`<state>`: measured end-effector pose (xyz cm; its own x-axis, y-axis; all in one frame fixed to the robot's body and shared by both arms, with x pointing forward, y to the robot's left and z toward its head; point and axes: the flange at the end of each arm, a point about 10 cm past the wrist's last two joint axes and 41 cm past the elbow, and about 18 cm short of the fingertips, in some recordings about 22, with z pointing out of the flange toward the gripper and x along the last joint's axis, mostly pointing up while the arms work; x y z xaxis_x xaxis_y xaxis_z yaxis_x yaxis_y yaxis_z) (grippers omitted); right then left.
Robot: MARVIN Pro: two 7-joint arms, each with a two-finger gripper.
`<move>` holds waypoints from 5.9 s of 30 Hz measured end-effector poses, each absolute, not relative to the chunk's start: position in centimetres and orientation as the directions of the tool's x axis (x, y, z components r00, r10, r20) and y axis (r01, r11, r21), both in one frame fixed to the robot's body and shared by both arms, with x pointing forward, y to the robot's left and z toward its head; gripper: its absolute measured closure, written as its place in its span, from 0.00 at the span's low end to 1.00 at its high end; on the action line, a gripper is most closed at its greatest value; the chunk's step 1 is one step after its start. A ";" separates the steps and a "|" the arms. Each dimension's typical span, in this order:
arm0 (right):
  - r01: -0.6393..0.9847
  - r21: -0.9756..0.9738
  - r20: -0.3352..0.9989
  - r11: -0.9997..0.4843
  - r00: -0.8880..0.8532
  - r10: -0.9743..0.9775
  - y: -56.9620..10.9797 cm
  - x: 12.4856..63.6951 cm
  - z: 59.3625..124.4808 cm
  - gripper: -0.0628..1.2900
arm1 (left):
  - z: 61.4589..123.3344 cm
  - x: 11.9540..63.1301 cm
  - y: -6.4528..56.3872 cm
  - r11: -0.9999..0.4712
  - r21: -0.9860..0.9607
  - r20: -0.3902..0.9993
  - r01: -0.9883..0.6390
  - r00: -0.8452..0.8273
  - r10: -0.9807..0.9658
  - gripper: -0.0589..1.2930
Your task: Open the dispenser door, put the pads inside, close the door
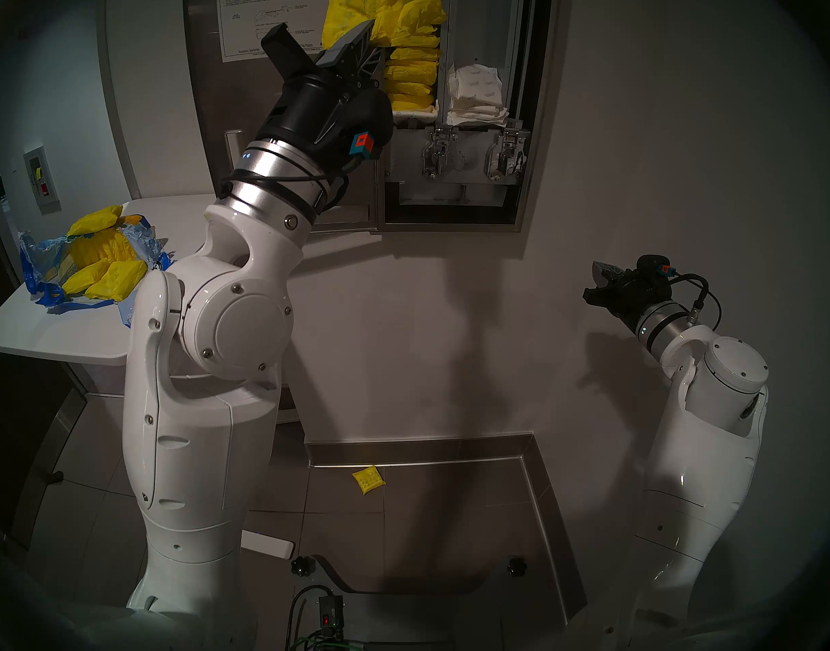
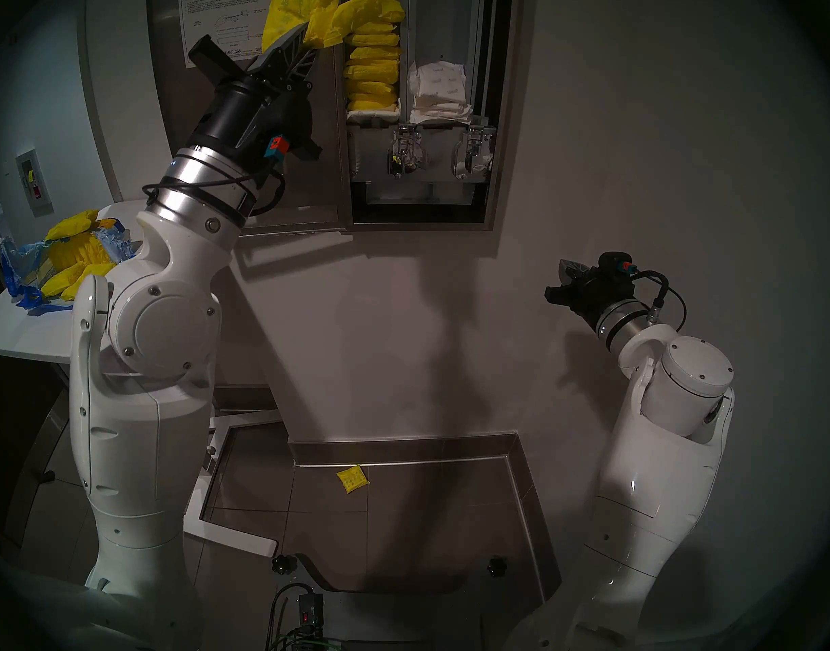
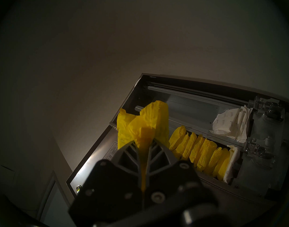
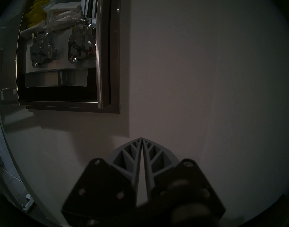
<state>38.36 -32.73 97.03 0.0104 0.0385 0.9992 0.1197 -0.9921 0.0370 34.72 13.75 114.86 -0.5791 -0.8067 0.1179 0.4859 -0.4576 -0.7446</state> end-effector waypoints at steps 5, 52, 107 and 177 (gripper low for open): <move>0.119 0.037 0.999 -0.992 0.010 0.039 -32.7 38.4 97.0 0.91 | 115.6 35.2 13.6 -0.455 -0.742 0.108 0.493 -0.582 -0.806 0.97; 0.120 0.037 0.999 -0.992 0.011 0.038 -32.7 38.4 97.0 0.91 | 119.6 44.3 10.5 -0.334 -0.710 0.017 0.619 -0.460 -0.888 0.97; 0.121 0.036 0.999 -0.992 0.015 0.039 -32.8 38.4 96.8 0.90 | 127.9 49.0 9.2 -0.149 -0.834 -0.046 0.532 -0.336 -0.941 0.97; 0.122 0.037 0.999 -0.992 0.014 0.039 -32.8 38.4 96.9 0.90 | 132.4 57.4 6.9 -0.190 -0.973 0.149 0.134 -0.267 -0.952 0.97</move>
